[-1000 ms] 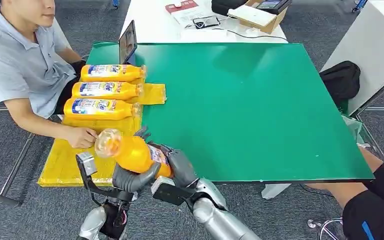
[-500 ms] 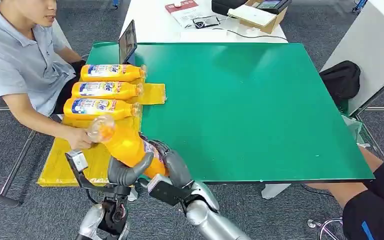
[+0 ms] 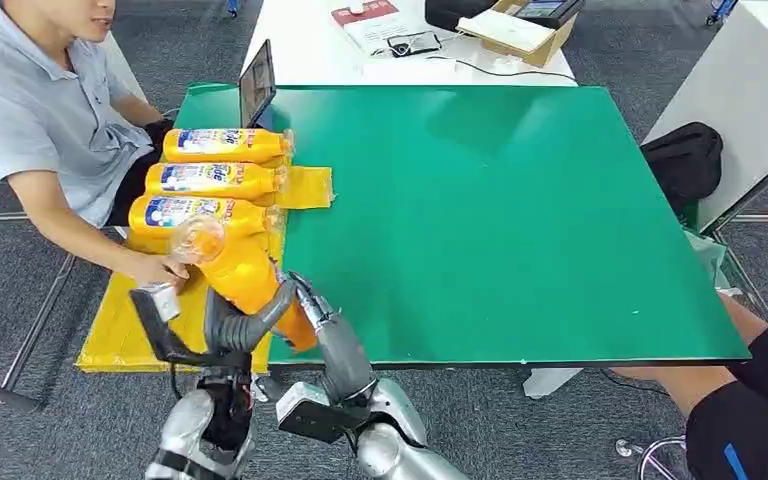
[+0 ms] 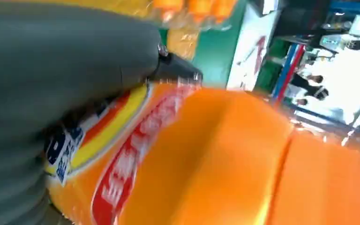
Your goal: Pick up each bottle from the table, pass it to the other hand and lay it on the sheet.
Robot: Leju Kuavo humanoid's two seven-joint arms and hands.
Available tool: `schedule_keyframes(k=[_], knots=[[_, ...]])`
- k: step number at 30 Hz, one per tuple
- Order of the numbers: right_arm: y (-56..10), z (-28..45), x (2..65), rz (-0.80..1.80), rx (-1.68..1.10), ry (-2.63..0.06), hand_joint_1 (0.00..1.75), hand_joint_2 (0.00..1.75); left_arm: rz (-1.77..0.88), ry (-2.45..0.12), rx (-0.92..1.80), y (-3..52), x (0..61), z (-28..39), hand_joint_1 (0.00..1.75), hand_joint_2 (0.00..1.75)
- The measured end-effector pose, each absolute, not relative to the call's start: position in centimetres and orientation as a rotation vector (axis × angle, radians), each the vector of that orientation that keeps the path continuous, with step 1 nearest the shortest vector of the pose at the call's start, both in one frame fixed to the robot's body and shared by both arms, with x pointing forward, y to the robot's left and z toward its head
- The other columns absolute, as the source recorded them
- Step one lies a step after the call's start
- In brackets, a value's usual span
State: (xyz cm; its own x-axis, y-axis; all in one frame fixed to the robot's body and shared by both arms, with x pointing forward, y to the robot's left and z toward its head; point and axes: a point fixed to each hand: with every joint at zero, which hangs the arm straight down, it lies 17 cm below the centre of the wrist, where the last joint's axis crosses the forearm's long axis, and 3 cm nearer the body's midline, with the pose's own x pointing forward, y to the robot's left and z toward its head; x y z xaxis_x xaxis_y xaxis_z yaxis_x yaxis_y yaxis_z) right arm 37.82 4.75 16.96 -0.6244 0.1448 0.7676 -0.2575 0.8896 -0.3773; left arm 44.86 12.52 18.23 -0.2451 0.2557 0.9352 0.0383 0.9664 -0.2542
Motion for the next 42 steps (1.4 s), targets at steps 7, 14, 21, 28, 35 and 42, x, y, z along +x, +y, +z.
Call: schedule_keyframes(k=[7,14,21,28,35,42], knots=[[5.0,18.2,36.8,0.557,0.094,-2.219,0.0,1.75,-0.201,-1.944,0.208,13.0,48.4,19.6,1.48,1.75],[4.4,20.3,36.6,0.507,0.097,-2.269,0.0,1.75,-0.717,-1.866,0.742,15.4,53.0,17.5,1.48,1.75],[3.9,22.5,36.1,0.425,0.128,-2.31,0.0,1.75,-0.951,-1.587,0.998,21.7,56.3,12.5,1.48,1.75],[3.8,23.0,35.9,0.406,0.133,-2.321,0.0,1.75,-0.993,-1.51,1.04,24.3,57.3,11.5,1.48,1.75],[3.7,23.2,35.9,0.402,0.135,-2.325,0.0,1.75,-1.003,-1.487,1.048,25.1,57.6,11.2,1.48,1.75],[3.6,23.3,35.9,0.39,0.142,-2.322,0.0,1.75,-1.014,-1.431,1.045,25.7,57.9,10.5,1.52,1.75]])
